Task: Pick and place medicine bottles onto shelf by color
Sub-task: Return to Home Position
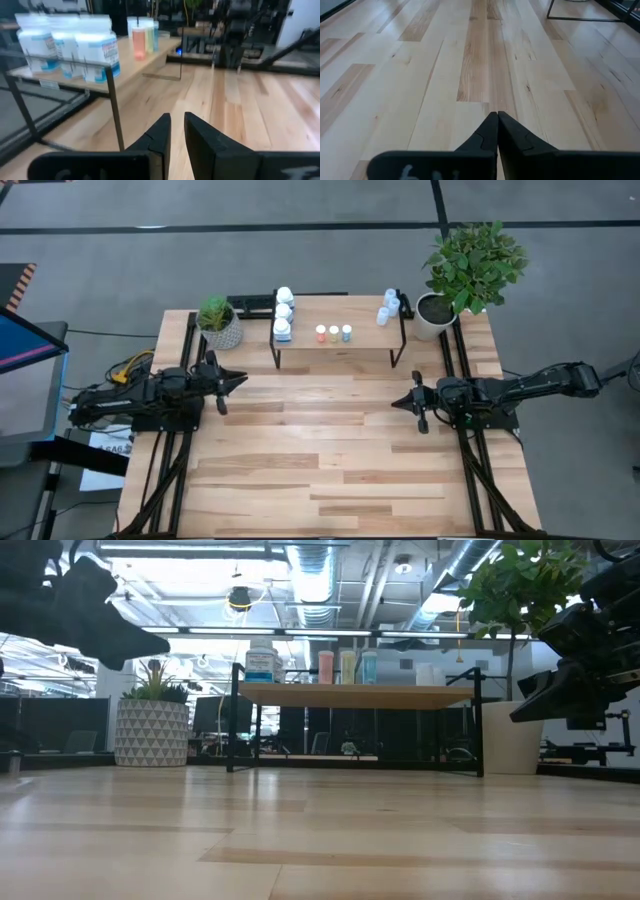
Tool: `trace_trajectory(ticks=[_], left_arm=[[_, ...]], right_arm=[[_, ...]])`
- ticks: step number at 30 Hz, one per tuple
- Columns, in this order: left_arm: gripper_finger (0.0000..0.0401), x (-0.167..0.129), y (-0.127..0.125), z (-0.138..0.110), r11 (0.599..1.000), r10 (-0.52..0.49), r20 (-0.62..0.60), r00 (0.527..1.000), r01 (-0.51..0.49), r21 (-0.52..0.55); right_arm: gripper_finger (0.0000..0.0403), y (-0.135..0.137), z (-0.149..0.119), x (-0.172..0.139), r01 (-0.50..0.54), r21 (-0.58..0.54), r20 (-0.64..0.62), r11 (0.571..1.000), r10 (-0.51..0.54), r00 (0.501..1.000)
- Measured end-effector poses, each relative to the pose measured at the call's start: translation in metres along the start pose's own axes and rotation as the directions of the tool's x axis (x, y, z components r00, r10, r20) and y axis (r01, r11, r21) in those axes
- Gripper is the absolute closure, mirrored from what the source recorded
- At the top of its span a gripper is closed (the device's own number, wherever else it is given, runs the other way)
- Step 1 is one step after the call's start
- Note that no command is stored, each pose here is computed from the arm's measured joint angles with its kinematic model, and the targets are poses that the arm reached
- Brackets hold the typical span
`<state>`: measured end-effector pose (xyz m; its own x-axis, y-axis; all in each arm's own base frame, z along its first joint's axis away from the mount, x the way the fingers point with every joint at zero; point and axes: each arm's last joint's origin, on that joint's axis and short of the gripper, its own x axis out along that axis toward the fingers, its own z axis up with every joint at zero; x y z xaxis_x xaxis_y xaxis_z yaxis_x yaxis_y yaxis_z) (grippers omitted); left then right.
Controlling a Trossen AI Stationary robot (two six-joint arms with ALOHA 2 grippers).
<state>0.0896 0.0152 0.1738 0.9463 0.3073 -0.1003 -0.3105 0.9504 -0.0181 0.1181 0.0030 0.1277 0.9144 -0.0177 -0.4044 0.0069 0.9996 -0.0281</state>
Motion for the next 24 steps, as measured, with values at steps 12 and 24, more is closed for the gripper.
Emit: trace_trajectory(ticks=[12, 24], left_arm=[[0.0358, 0.0002, 0.0003, -0.0016, 1.0, 0.01, -0.025, 1.0, -0.01, 0.001], [0.0358, 0.0002, 0.0003, -0.0018, 1.0, 0.011, -0.027, 1.0, -0.011, 0.0]], right_arm=[[0.0376, 0.0, 0.0001, 0.0, 0.0, 0.0, 0.001, 1.0, 0.0, 1.0], [0.0376, 0.0, 0.0, 0.0, 0.0, 0.0, 0.0, 1.0, 0.0, 1.0]])
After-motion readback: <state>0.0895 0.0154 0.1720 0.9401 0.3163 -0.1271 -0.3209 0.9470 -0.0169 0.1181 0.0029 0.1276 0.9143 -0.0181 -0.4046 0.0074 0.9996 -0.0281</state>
